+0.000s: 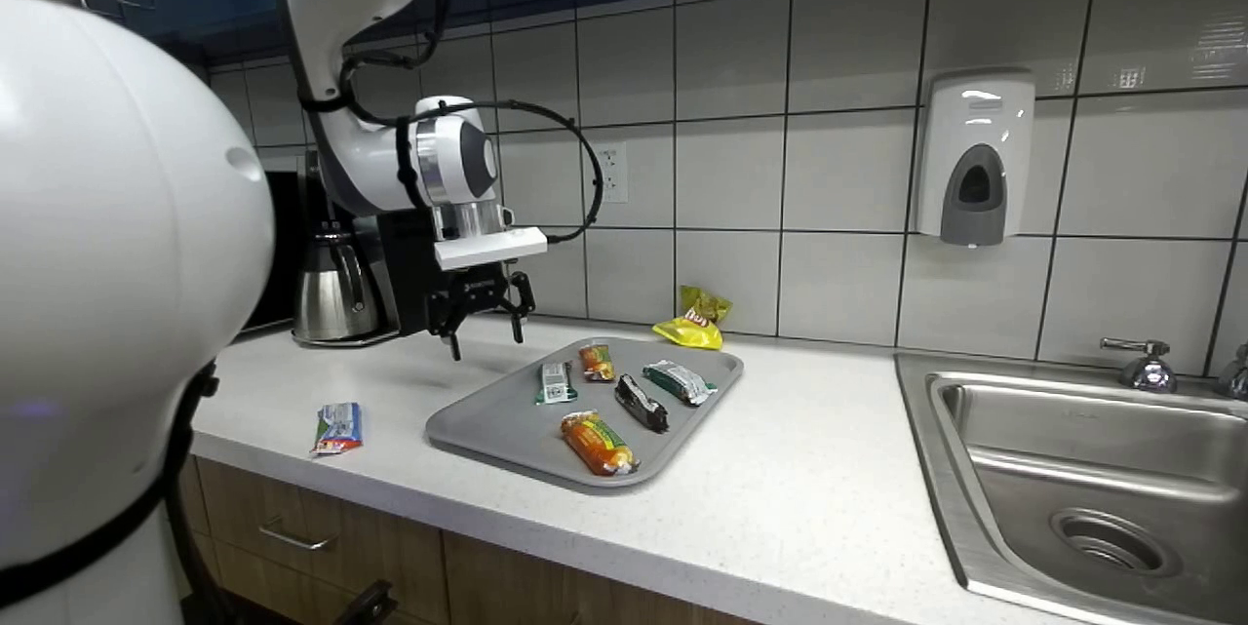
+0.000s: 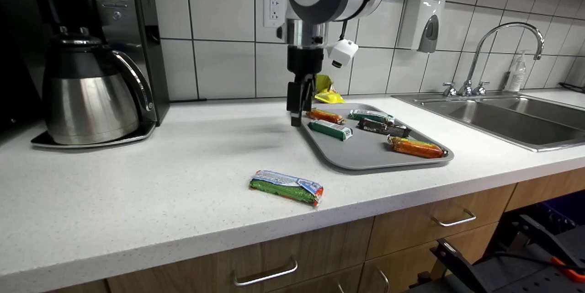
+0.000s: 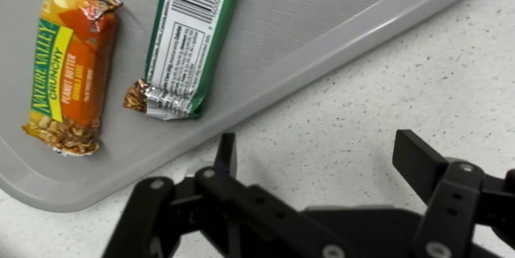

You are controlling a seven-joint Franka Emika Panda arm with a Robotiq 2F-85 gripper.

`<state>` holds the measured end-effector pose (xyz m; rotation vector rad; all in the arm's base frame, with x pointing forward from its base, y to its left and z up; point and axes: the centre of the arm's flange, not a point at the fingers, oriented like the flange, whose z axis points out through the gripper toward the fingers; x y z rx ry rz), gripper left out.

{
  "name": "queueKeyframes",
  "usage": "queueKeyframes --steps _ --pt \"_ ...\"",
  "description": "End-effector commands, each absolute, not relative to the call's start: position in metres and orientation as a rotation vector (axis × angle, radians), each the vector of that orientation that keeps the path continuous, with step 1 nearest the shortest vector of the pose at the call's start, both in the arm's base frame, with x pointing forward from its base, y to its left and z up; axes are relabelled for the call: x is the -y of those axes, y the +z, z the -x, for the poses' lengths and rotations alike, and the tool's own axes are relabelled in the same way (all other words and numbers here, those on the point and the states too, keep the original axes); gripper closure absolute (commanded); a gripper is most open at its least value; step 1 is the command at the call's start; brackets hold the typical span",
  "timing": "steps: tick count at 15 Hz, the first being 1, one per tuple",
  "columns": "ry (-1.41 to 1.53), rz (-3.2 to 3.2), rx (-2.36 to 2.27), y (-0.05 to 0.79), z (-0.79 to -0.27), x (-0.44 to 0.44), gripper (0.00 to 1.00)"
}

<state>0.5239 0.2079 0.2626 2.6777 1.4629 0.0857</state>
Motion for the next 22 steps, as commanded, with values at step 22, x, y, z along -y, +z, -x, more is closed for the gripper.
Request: queueKeyframes --steps 22 --pt "0.009 -2.718 -1.586 0.269 -0.405 -0.254 0.0"
